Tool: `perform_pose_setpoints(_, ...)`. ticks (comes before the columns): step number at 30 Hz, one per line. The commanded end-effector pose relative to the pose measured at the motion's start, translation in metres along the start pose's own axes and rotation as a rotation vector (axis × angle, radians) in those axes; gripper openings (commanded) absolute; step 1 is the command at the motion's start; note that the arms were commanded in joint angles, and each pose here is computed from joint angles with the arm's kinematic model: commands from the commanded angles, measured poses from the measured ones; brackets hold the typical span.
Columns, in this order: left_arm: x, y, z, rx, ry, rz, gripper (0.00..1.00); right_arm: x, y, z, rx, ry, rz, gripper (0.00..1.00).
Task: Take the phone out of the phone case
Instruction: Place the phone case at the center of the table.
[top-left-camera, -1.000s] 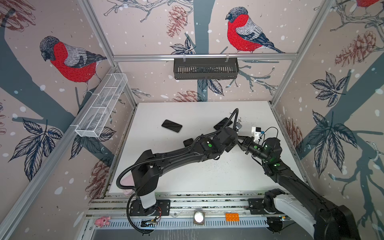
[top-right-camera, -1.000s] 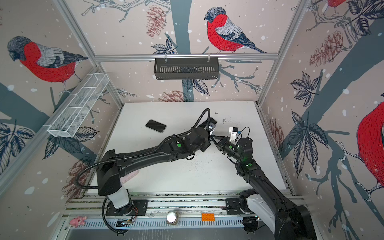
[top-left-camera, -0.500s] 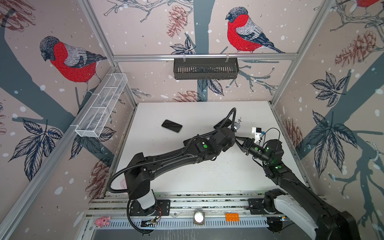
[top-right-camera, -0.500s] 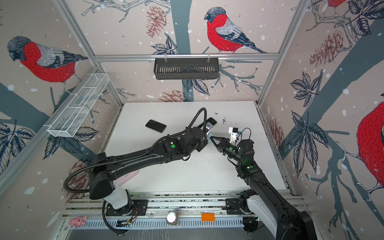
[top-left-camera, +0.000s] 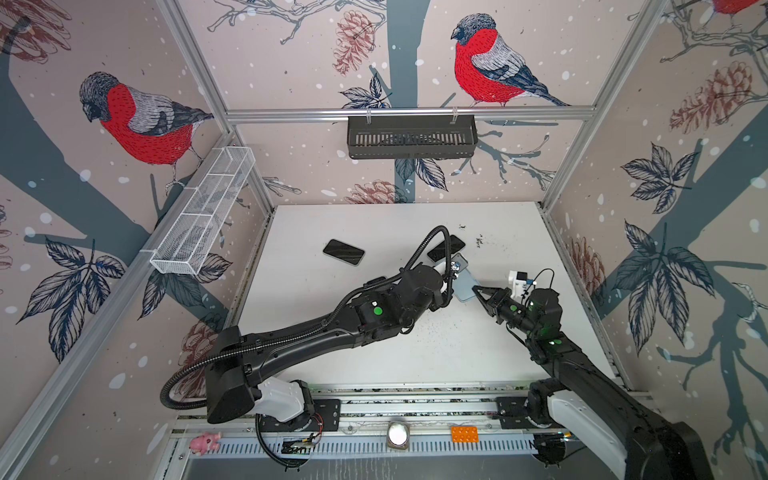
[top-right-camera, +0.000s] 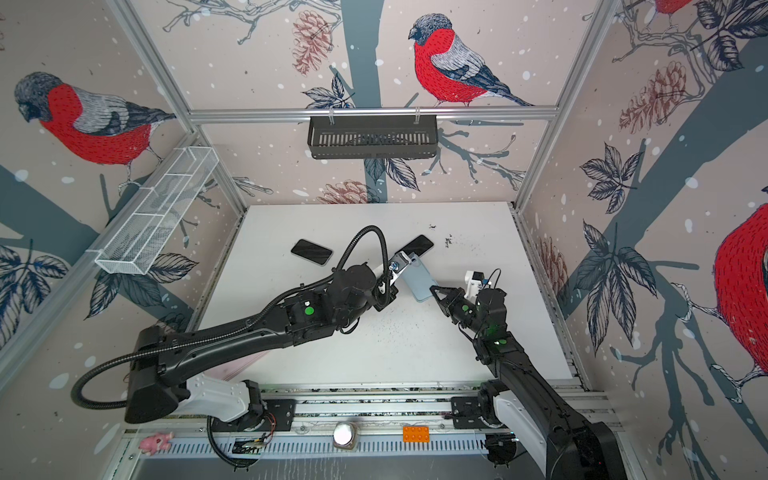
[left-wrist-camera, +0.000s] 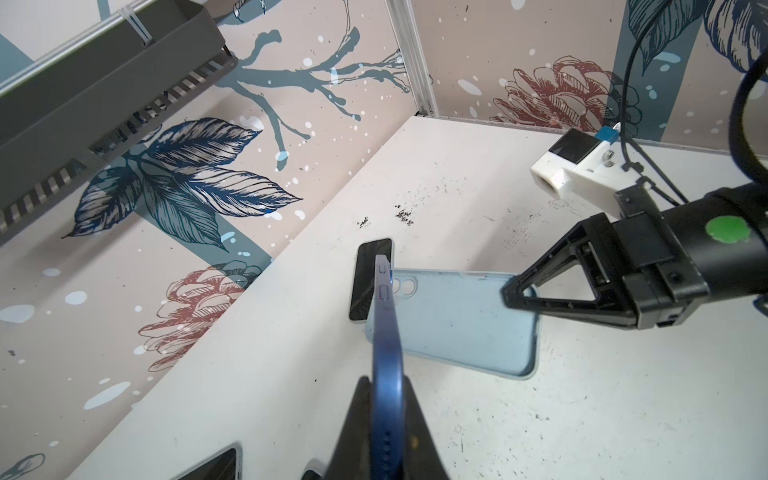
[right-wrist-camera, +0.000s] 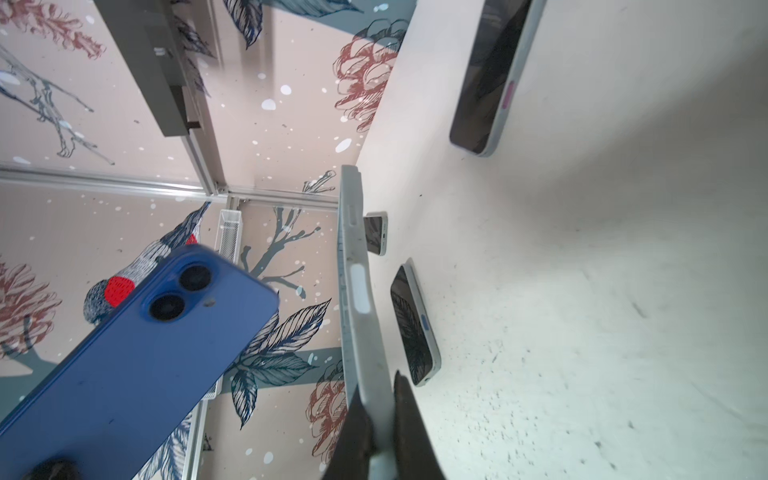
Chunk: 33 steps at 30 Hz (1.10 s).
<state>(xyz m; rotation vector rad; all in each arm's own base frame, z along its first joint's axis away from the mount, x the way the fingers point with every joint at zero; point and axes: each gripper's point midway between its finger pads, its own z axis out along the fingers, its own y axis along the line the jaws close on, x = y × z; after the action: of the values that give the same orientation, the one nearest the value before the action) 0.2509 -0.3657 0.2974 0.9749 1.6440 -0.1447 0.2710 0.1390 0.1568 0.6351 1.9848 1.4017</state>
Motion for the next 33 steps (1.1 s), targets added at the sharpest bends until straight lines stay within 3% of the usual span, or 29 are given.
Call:
perform_pose_setpoints(1,-0.002,0.016,-0.002,-0.098,-0.013,0.06,0.0,-0.011,-0.014,-0.008,0.048,-0.059,0.02,0.01)
perform_pose_setpoints(8,0.055,-0.007,0.024,-0.122,0.119,0.213,0.0,-0.027,-0.034,-0.025,0.105,-0.162,0.072,0.01)
perform_pose_setpoints(16,0.094,-0.041,0.059,-0.191,0.224,0.419,0.0,-0.019,-0.048,-0.018,0.139,-0.13,0.126,0.02)
perform_pose_setpoints(33,0.149,-0.083,0.079,-0.058,0.293,0.577,0.0,0.0,-0.07,0.008,0.203,-0.121,0.21,0.03)
